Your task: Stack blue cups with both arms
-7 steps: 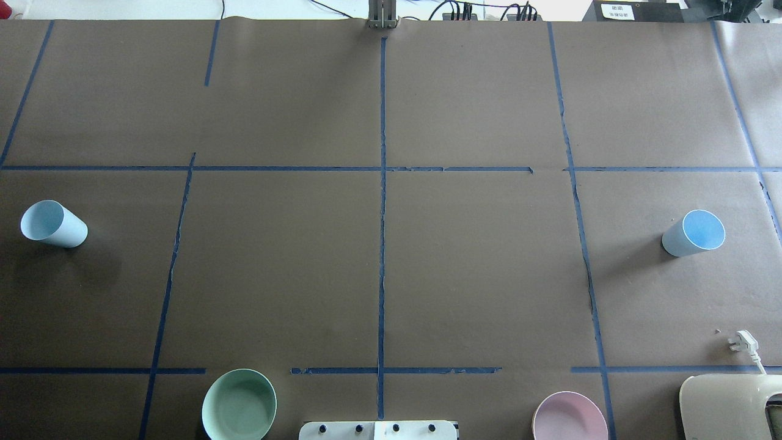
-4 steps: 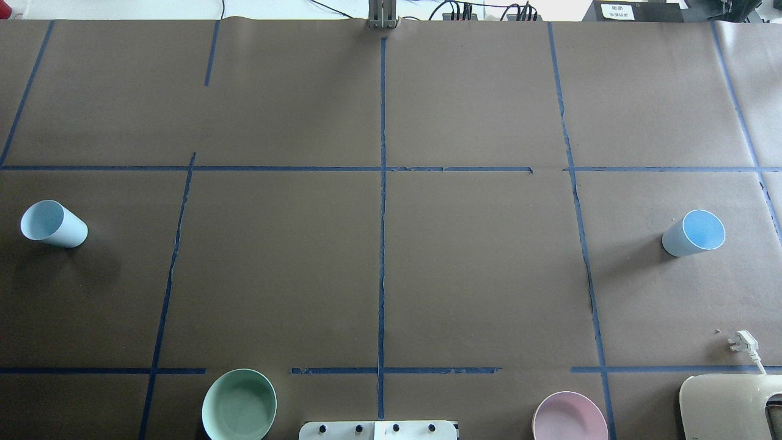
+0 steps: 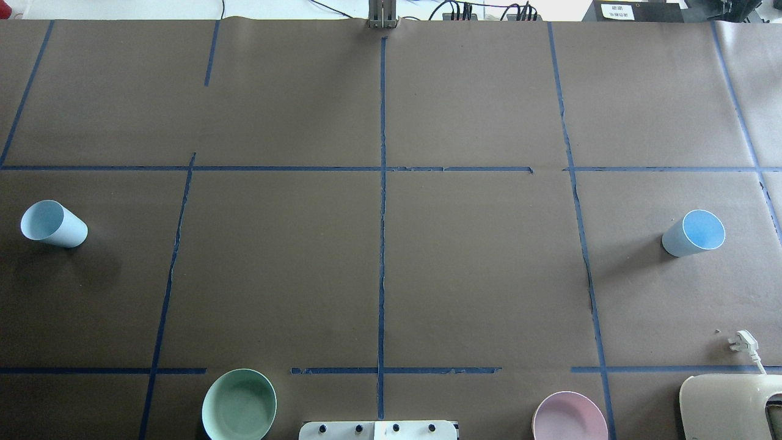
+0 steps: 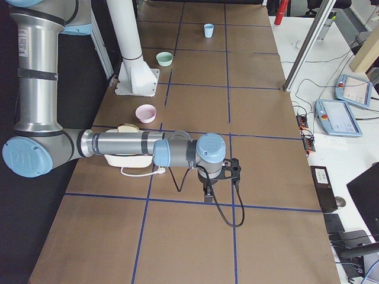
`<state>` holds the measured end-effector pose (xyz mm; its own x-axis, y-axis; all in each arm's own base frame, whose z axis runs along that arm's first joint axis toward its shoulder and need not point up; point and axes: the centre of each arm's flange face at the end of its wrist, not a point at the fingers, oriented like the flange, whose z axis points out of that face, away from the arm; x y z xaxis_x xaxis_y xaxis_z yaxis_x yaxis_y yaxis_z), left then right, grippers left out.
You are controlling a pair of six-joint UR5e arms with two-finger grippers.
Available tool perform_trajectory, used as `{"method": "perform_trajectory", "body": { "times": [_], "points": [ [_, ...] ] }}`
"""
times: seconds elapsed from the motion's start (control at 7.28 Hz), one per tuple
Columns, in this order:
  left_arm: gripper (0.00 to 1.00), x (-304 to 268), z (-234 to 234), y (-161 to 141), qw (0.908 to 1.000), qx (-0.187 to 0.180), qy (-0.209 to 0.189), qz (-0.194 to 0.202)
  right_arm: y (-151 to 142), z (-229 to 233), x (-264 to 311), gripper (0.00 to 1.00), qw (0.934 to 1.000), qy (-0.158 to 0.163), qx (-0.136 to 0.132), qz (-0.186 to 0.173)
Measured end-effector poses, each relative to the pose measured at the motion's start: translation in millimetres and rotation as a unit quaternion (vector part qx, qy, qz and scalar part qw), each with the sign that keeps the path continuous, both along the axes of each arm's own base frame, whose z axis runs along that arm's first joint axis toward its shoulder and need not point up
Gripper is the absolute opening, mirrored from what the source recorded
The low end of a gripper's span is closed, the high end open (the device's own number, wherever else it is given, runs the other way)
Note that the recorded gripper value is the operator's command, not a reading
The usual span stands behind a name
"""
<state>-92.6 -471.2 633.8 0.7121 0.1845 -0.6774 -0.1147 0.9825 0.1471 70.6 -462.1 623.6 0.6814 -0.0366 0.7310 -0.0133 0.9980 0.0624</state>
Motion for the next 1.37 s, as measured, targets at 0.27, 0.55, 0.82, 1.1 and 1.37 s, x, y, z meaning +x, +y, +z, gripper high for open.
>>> {"method": "perform_trajectory", "body": {
  "times": [0.27, 0.55, 0.82, 1.1, 1.37],
  "points": [
    [1.0, 2.5, -10.8, -4.3, 0.9999, 0.011, 0.002, 0.001, -5.0, -3.9, -0.3, 1.0, 1.0, -0.001, 0.004, 0.0],
    [1.0, 22.1, -18.4, -8.8, 0.9996, 0.012, 0.02, 0.013, -4.9, -4.9, -0.5, 1.0, 0.9998, -0.001, 0.017, 0.0],
    [1.0, 61.6, -38.5, -11.0, 0.9985, -0.007, 0.054, -0.01, -4.8, -7.3, -0.6, 1.0, 0.9996, -0.001, 0.028, 0.0],
    [1.0, 116.0, -38.5, 3.0, 0.9964, -0.022, 0.072, -0.038, -4.9, -11.1, -1.0, 1.0, 0.9995, -0.003, 0.032, 0.0],
    [1.0, 174.2, -35.6, 9.4, 0.9938, -0.042, 0.084, -0.06, -5.5, -16.6, -1.2, 1.0, 0.9993, -0.005, 0.038, 0.0]
  ]
}}
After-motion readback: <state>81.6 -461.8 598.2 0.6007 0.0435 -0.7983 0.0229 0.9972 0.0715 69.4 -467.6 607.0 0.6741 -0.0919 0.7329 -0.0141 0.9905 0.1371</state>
